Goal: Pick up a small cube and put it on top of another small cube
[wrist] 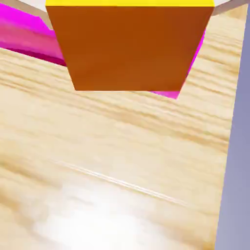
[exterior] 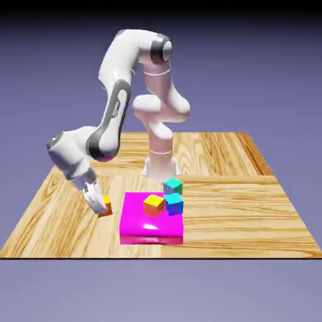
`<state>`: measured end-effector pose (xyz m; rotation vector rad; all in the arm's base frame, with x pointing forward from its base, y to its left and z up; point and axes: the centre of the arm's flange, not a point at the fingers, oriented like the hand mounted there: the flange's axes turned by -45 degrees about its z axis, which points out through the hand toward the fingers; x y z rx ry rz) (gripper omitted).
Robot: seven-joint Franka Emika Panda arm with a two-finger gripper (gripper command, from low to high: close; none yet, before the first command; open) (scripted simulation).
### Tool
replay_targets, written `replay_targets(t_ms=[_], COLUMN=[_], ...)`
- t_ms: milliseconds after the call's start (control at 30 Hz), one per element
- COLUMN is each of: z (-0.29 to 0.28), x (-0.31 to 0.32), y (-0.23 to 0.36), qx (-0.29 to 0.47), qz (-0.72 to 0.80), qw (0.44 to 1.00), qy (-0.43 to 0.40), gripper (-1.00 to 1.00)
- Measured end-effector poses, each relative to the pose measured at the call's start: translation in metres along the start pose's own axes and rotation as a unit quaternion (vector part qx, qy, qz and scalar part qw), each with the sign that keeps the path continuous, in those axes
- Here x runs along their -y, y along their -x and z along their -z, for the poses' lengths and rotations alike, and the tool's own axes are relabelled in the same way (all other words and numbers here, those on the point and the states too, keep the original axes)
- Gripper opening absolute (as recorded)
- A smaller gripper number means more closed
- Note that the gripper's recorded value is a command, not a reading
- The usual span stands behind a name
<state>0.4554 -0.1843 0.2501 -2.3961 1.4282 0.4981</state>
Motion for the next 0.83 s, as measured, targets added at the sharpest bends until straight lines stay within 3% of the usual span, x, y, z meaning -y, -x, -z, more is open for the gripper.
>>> replay_targets(t_ms=[200, 500, 567, 733, 767, 833], z=[-0.016, -0.046, -0.047, -0.109, -0.110, -0.110], x=[0.031, 0.007, 0.005, -0.014, -0.015, -0.015], y=[0.115, 0.247, 0.250, 0.232, 0.232, 0.232], qx=[0.009, -0.015, -0.016, -0.016, -0.016, -0.017], qz=[0.168, 0.367, 0.372, 0.372, 0.372, 0.372], qw=[0.983, 0.908, 0.905, 0.905, 0.905, 0.904], qy=[0.072, 0.203, 0.207, 0.207, 0.207, 0.209], gripper=[-1.00, -1.00, -1.00, -1.00, 1.00, 1.00])
